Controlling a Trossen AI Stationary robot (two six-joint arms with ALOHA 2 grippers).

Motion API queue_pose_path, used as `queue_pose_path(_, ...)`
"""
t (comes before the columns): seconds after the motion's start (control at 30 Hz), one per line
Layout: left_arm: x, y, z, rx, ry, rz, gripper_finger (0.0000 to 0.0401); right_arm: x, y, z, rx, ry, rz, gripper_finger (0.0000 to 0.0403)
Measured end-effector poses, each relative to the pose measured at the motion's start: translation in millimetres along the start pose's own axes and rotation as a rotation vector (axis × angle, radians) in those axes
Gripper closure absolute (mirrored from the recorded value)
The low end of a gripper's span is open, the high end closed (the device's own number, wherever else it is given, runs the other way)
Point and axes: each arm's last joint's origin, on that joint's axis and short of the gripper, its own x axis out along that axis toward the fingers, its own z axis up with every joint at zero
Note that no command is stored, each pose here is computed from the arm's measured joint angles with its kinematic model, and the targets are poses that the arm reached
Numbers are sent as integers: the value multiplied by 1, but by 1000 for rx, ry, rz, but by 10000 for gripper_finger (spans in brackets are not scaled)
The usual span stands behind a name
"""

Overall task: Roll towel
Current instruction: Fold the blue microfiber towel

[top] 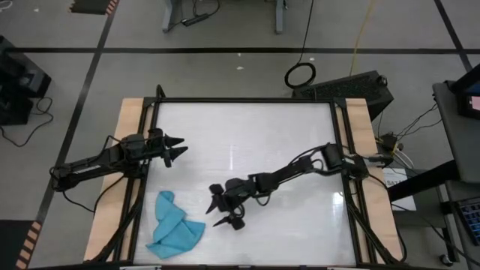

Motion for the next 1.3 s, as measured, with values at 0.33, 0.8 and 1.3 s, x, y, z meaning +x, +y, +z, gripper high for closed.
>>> queue_pose_path(0.33,0,0,0,0,0,0,122,46,0,-12,-6,47,83,154)
queue_pose_path(0.8,0,0,0,0,-1,0,122,59,-8,-20,-74,166,17,255)
queue_pose_path(1.3,0,0,0,0,-1,0,122,47,-4,-11,-82,292,33,400)
